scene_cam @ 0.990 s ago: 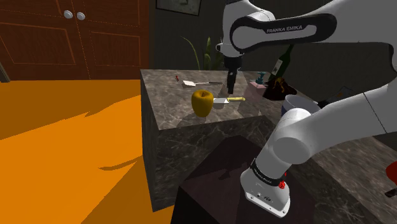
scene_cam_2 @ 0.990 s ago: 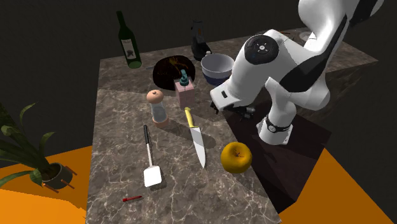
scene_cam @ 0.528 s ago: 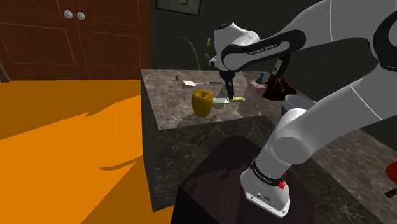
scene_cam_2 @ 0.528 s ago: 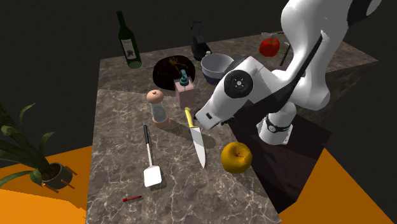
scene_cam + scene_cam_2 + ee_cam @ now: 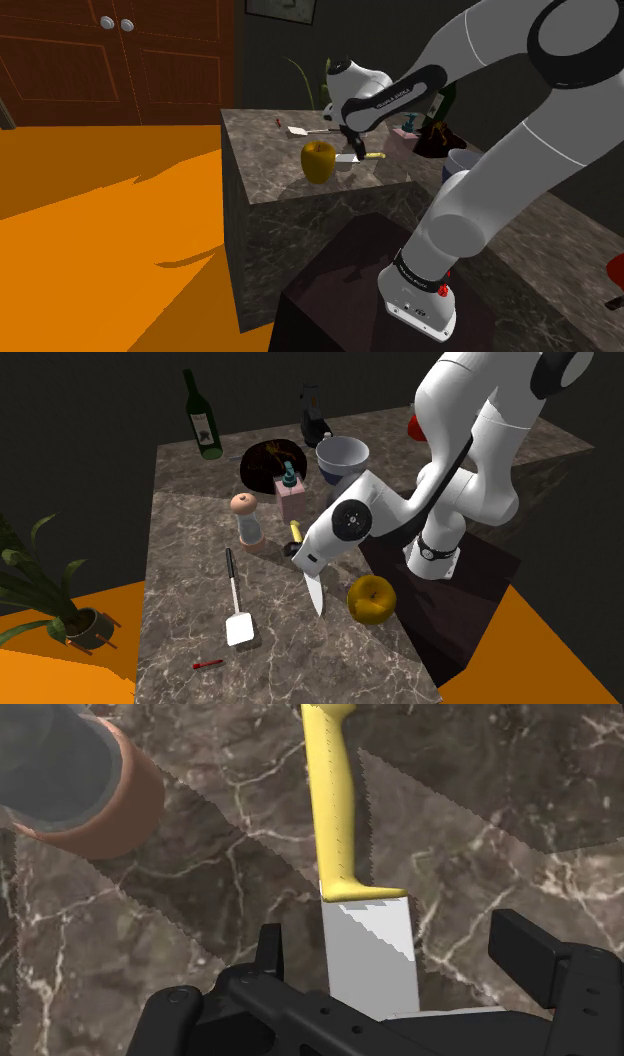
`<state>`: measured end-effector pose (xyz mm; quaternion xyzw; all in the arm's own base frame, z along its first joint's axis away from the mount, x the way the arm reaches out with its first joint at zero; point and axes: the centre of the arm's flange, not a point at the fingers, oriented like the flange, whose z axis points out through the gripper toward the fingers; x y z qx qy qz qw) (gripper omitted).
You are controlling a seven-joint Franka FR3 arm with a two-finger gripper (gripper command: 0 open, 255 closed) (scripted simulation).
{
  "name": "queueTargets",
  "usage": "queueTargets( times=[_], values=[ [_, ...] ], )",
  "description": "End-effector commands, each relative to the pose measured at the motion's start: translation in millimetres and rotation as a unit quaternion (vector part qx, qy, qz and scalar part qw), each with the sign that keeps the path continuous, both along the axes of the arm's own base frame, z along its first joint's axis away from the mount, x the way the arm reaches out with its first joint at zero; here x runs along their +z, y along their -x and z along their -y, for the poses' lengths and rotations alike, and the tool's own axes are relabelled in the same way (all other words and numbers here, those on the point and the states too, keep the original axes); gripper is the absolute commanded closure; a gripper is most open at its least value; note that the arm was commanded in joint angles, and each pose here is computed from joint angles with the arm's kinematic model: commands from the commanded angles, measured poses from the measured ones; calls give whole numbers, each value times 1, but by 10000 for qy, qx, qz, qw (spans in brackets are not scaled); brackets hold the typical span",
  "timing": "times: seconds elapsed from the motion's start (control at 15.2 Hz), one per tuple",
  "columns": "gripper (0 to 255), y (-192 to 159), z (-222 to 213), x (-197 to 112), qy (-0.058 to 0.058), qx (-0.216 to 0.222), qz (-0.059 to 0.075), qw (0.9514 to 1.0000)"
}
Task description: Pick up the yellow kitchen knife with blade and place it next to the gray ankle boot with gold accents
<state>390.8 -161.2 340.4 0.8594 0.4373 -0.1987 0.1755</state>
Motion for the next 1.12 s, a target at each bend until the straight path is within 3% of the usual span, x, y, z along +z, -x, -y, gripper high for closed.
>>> queueTargets(
  times=[0.0, 0.26, 0.73, 0.79, 1.06],
  values=[
    [0, 0, 5, -10, 6, 28, -7, 10000],
    [0, 4, 14, -26, 6, 28, -7, 10000],
    [0, 4, 14, -26, 6, 28, -7, 10000],
    [255, 4, 14, -26, 5, 28, -7, 10000],
    [255, 4, 14, -26, 6, 27, -7, 10000]
  ],
)
